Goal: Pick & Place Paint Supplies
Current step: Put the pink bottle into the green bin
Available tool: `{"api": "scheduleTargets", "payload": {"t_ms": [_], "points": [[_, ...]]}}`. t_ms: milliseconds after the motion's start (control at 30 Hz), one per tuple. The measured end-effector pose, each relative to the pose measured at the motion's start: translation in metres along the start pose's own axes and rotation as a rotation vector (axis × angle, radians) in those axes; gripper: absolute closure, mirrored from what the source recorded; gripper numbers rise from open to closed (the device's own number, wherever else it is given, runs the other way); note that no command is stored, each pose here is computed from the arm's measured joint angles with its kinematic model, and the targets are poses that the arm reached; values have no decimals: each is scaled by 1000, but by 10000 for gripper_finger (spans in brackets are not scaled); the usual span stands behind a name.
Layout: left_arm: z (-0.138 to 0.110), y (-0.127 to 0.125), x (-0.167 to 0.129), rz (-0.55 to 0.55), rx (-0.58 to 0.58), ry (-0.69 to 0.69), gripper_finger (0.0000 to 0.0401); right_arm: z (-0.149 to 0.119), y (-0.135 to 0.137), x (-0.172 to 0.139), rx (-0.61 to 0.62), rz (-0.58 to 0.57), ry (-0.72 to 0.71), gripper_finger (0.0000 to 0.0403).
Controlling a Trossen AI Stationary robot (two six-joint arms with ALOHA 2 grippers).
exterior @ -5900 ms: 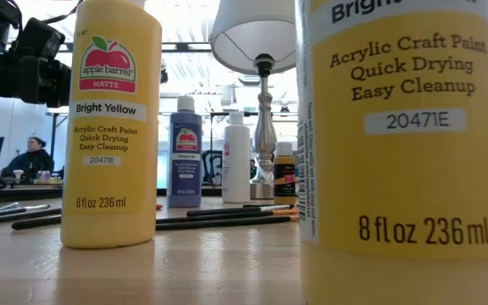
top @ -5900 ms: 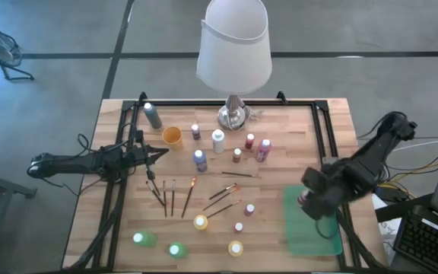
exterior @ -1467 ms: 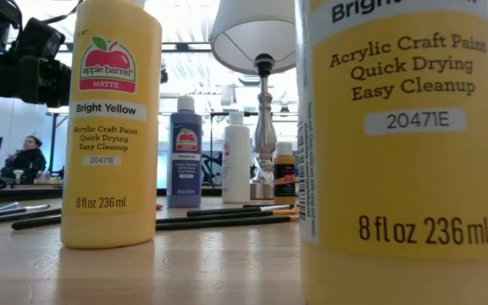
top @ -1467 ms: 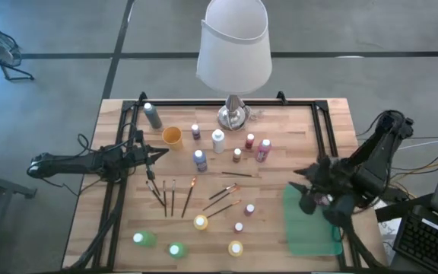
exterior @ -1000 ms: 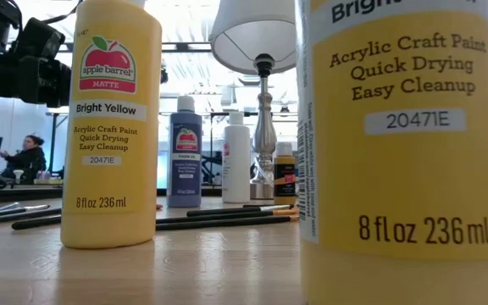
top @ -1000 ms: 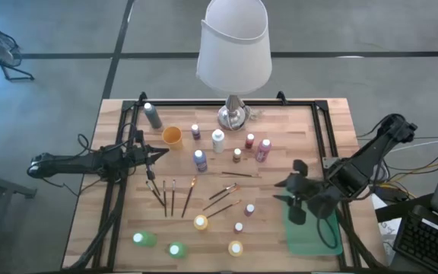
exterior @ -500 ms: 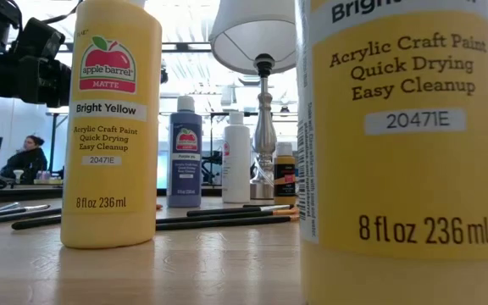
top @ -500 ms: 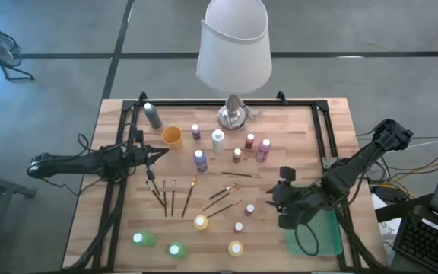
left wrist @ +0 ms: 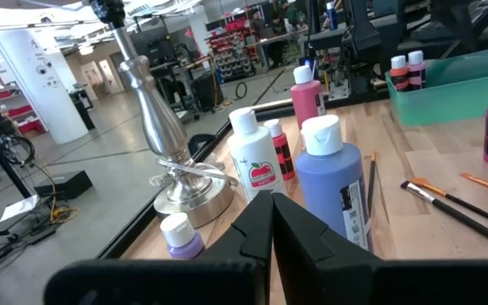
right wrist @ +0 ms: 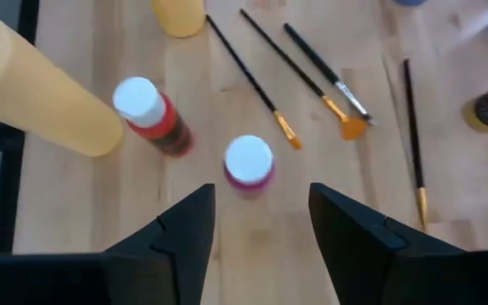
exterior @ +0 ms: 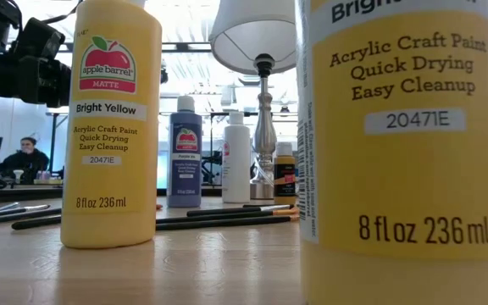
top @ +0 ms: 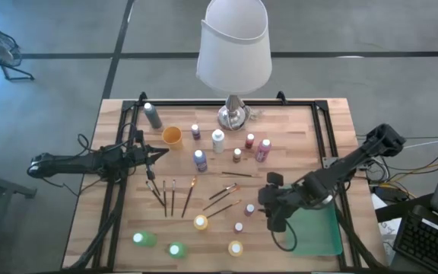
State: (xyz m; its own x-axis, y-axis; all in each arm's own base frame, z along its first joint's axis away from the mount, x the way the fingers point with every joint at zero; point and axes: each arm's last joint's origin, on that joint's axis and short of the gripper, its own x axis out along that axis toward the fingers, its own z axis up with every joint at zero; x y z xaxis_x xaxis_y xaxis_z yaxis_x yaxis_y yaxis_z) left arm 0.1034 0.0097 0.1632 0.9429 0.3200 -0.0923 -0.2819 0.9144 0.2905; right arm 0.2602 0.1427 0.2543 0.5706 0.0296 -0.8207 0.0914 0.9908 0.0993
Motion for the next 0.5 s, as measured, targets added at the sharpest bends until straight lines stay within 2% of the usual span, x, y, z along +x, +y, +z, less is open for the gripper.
{"api": "scheduleTargets", "payload": {"t_ms": [233,500], "points": [[0,0,0,1,0,1,388,12,-1,14,-3,20,42,195],[0,0,0,0,0,0,388,18,1,30,-21,10,104,206]]}}
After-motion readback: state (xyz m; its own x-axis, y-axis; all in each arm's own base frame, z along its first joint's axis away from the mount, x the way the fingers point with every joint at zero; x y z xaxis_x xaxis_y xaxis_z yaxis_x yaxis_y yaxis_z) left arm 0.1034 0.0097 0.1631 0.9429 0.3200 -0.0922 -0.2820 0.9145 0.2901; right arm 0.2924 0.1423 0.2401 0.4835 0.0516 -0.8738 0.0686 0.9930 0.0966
